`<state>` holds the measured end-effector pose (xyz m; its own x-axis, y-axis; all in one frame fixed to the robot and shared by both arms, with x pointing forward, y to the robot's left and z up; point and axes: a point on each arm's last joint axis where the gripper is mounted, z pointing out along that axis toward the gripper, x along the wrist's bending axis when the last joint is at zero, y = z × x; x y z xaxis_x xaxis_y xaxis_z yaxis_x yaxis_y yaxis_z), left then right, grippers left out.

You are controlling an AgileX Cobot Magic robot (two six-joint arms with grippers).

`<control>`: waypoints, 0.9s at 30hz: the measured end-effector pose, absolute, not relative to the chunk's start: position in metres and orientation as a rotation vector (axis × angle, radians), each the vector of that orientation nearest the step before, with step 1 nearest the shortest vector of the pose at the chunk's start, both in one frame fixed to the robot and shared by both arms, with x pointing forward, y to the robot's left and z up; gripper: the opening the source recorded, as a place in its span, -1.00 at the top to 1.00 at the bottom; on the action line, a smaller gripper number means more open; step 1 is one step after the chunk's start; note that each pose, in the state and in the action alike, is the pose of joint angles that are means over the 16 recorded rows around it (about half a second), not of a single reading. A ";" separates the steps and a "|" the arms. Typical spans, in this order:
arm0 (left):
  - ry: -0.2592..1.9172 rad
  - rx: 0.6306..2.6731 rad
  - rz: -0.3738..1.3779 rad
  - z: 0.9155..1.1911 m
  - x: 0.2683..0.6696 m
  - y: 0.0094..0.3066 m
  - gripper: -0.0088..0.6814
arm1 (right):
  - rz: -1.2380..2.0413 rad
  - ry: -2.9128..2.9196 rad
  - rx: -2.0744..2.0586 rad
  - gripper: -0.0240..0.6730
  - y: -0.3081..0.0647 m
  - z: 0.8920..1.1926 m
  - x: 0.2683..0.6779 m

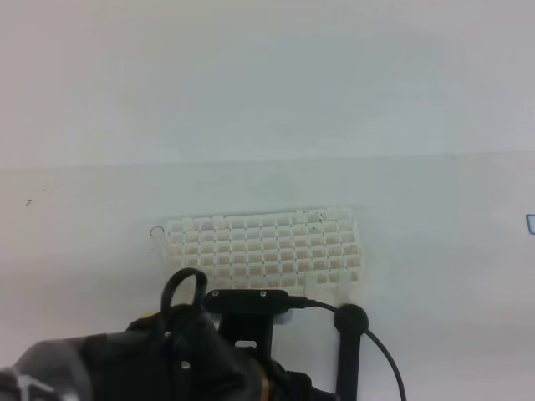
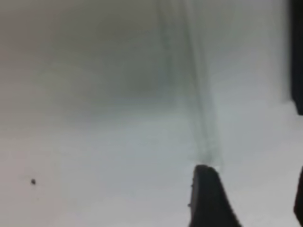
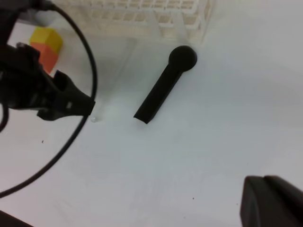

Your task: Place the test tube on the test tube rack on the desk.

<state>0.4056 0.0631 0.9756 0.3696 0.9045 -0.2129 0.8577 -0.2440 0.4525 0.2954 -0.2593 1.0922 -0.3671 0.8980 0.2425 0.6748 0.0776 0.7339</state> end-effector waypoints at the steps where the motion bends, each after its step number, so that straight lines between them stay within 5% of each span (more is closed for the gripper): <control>1: 1.531 2.141 0.121 0.972 0.407 0.060 0.08 | 1.167 2.087 1.574 0.94 -0.259 1.092 0.295; 8: 1.579 2.183 0.128 0.955 0.417 0.046 -0.17 | 1.152 2.094 1.554 0.94 -0.260 1.092 0.296; 27: 1.637 2.220 0.199 0.936 0.430 0.042 -0.19 | 1.148 2.099 1.540 0.94 -0.260 1.092 0.296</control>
<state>0.4295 0.0420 0.9365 0.3138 0.9435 -0.1061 0.8908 -0.2539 0.3769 0.2956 -0.2601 1.0919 -0.3836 0.8989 0.2117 0.6632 0.1087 0.7405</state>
